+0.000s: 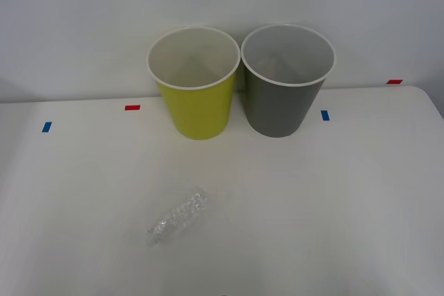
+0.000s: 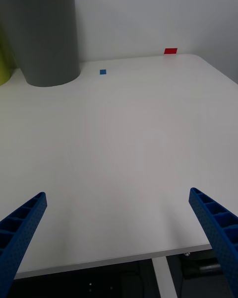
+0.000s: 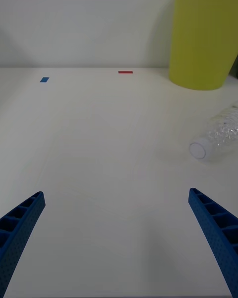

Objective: Put cans in the gray bin and PET bottles in the light green bin.

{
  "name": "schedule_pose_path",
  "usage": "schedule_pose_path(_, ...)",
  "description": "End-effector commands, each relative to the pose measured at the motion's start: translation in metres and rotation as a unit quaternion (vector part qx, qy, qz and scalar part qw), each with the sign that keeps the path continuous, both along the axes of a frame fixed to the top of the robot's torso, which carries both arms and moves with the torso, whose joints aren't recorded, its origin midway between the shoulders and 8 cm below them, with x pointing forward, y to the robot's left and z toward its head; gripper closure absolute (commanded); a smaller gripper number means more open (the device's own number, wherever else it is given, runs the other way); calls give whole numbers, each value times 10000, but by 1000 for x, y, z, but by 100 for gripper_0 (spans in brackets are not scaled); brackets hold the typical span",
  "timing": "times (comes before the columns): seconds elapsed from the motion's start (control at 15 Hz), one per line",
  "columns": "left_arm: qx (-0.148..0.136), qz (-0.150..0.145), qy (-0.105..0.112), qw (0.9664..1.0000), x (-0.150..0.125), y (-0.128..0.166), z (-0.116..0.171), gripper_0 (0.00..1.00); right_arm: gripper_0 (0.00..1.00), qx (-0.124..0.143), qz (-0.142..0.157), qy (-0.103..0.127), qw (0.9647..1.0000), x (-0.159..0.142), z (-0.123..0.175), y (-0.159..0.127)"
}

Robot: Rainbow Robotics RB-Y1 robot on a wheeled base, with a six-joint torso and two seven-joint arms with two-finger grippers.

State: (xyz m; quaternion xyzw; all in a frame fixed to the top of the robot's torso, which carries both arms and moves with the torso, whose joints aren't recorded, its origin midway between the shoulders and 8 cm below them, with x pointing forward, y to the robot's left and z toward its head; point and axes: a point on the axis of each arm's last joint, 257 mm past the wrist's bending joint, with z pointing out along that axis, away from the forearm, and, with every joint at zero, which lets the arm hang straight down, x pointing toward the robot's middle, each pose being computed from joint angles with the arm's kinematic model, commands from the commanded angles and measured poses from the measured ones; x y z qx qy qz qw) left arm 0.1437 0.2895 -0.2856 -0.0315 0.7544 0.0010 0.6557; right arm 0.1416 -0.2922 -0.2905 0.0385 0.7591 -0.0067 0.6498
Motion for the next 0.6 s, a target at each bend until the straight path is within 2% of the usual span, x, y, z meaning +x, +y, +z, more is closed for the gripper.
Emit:
schedule_pose_path(0.07,-7,-35,-111,9999,11,-2,4,0,0,10,-12,-70,10000,10,2,1)
schedule_pose_path(0.6,-7,-35,-111,9999,11,-2,4,0,0,10,-12,-70,10000,10,2,1)
